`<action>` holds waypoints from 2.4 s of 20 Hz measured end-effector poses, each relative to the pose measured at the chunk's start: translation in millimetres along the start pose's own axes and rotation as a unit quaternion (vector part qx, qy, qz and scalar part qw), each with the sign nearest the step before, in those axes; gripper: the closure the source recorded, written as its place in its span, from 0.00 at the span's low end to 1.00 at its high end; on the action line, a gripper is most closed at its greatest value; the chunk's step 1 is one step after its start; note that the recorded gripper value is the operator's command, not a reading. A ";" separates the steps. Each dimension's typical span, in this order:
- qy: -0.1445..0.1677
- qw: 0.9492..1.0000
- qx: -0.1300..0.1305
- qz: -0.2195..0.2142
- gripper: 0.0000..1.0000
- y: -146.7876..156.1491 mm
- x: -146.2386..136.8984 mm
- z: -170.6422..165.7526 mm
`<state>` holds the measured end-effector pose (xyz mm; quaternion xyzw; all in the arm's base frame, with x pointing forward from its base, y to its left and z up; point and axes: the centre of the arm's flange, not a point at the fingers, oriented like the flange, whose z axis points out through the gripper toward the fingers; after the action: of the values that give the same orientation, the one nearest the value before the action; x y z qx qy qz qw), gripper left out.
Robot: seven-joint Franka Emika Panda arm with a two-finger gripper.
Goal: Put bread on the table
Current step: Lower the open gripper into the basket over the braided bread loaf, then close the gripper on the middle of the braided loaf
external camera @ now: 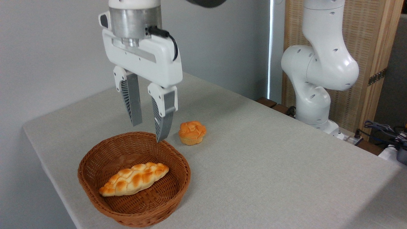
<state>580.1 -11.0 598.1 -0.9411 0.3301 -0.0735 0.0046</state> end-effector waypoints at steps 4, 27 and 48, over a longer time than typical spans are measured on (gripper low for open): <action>0.007 1.000 0.006 0.003 0.00 -1.1 -0.7 30.1; 0.050 0.996 -0.041 0.069 0.00 50.2 27.2 154.9; 0.057 0.991 -0.030 0.120 0.14 42.5 28.6 186.0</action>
<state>602.2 -69.4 415.6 -0.8885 0.4427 -0.1160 -0.0340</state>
